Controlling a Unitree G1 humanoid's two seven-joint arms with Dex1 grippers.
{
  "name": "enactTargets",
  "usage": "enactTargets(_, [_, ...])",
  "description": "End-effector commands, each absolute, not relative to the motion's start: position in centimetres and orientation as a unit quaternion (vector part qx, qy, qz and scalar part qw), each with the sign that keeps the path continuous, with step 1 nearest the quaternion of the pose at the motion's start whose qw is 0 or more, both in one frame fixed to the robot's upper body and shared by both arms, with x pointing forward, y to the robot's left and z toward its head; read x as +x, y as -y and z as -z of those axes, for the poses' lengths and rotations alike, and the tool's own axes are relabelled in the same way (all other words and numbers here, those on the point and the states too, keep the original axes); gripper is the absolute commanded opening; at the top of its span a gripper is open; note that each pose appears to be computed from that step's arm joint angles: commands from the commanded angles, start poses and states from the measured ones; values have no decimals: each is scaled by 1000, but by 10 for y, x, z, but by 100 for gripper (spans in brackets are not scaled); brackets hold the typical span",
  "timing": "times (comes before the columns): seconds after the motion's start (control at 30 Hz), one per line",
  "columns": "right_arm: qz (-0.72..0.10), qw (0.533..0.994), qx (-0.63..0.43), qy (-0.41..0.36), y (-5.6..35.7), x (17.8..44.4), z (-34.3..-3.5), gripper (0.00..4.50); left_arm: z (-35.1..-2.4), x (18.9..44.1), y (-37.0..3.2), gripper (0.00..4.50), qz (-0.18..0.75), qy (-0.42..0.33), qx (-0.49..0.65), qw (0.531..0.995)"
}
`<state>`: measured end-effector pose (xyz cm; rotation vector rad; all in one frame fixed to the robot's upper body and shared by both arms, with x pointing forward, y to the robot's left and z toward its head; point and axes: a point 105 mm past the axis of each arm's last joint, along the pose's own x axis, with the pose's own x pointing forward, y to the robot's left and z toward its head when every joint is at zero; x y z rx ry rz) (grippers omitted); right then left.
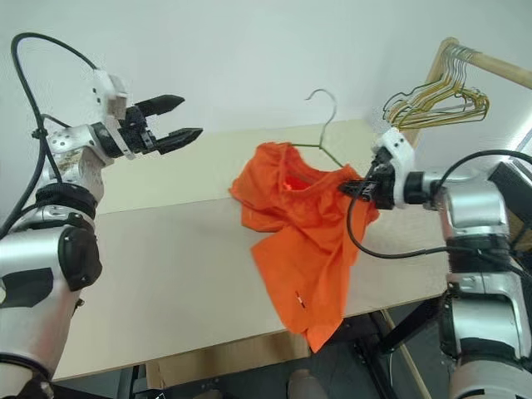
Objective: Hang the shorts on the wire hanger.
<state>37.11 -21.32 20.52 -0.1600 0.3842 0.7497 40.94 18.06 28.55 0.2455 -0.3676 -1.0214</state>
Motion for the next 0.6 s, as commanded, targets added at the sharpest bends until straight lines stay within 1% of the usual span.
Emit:
enactTargets(0.03, [-284,941,-35,-180,233,366,-222,0,-299,397,-176,446,513,218,106,824])
enactTargets(0.1, [-230,953,-7,-198,249,362,-218,0,-297,391,-172,446,523,228,101,815])
enactTargets(0.23, [-106,971,4,-216,280,351,-216,0,-293,376,-160,446,545,251,92,795])
enactTargets(0.27, [-44,974,3,-224,295,352,-214,0,-293,372,-157,446,550,258,88,790])
enactTargets(0.33, [22,973,17,-229,310,349,-213,0,-293,366,-153,446,556,266,79,784])
enactTargets(0.4, [50,973,39,-222,316,347,-216,0,-293,360,-150,446,567,270,68,775])
enactTargets(0.47, [129,969,67,-202,334,344,-221,0,-294,354,-145,446,578,276,49,766])
enactTargets(0.5, [173,964,65,-192,344,342,-223,0,-294,351,-144,446,583,278,36,762])
enactTargets(0.6, [250,952,61,-164,356,340,-229,0,-290,343,-141,446,593,275,18,756])
